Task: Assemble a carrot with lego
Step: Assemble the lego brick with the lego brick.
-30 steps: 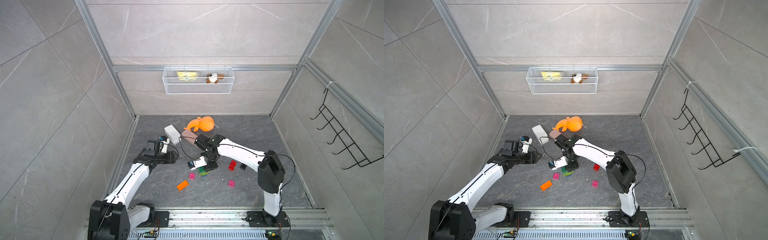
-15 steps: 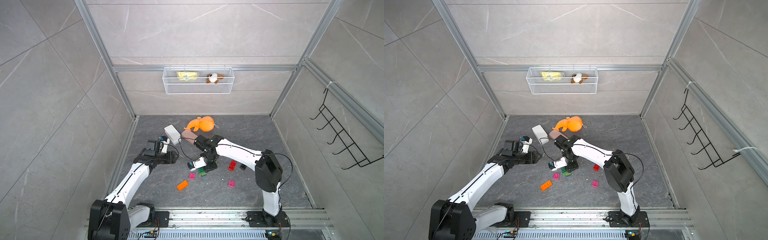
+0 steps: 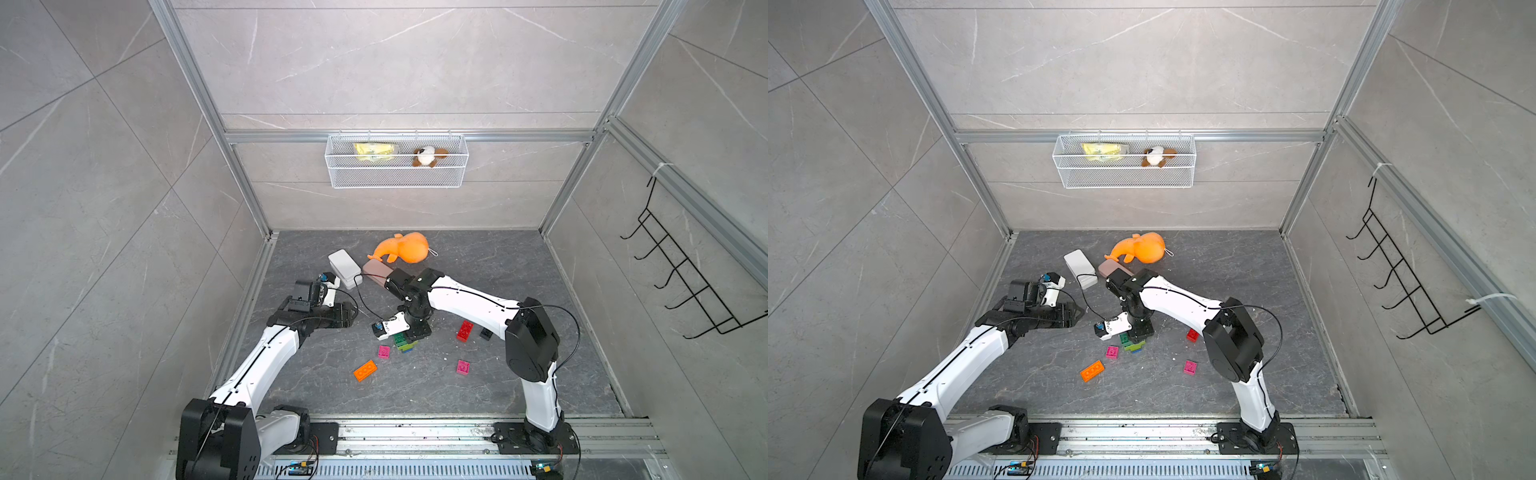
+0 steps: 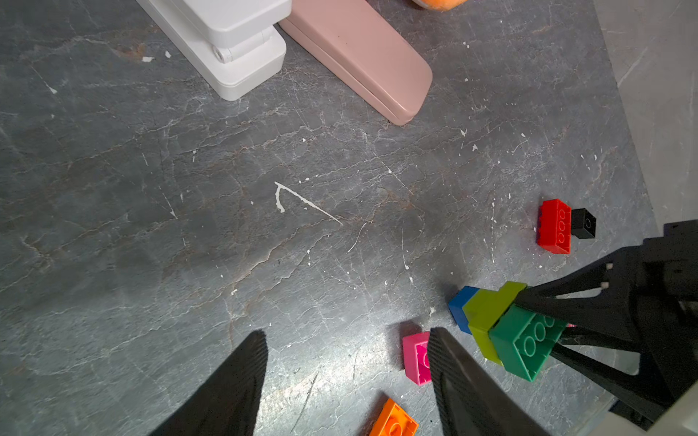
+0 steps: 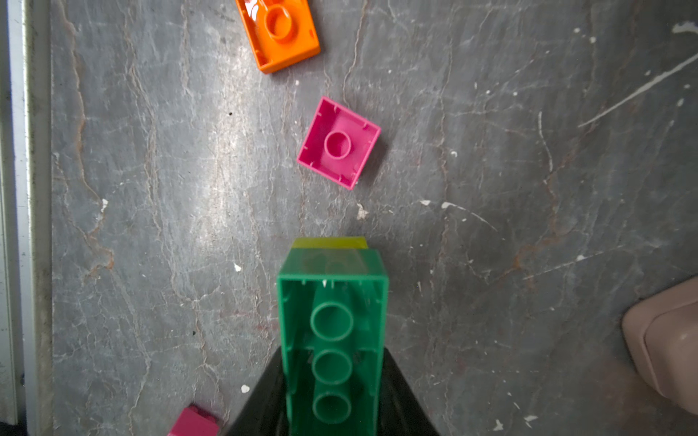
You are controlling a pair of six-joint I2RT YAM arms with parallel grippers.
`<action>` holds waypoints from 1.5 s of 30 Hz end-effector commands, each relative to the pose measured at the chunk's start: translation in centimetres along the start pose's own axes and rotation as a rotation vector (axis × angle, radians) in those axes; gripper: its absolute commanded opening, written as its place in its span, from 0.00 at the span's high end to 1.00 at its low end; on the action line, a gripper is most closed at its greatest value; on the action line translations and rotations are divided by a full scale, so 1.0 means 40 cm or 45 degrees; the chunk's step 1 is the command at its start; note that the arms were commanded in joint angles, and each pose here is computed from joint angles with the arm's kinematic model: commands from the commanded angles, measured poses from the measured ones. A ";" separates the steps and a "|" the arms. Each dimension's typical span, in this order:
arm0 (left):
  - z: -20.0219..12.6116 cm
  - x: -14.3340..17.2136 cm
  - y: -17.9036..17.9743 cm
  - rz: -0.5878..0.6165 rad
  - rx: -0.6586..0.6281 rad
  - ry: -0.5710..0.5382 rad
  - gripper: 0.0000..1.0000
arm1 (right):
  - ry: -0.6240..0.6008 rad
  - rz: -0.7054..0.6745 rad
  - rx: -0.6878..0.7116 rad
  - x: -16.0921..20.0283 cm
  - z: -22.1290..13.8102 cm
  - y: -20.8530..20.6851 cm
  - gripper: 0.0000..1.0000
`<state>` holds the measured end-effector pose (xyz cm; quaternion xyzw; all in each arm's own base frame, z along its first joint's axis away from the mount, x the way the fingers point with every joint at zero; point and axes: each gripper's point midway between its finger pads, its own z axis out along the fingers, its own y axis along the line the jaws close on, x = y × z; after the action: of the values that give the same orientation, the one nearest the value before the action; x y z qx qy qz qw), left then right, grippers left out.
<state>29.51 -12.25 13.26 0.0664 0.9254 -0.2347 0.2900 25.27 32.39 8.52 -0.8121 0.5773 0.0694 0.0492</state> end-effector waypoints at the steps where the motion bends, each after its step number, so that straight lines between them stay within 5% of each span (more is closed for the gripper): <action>1: -0.002 -0.013 -0.011 0.025 0.035 -0.011 0.29 | 0.048 -0.044 -0.056 0.004 0.021 0.017 0.76; 45: 0.005 -0.010 -0.022 0.020 0.074 0.005 0.29 | 0.185 -0.015 -0.096 0.068 0.026 0.062 0.80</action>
<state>29.32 -12.73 12.93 0.0701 0.9251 -0.2481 0.2786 25.21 31.23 8.39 -0.8291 0.5572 0.0373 0.0289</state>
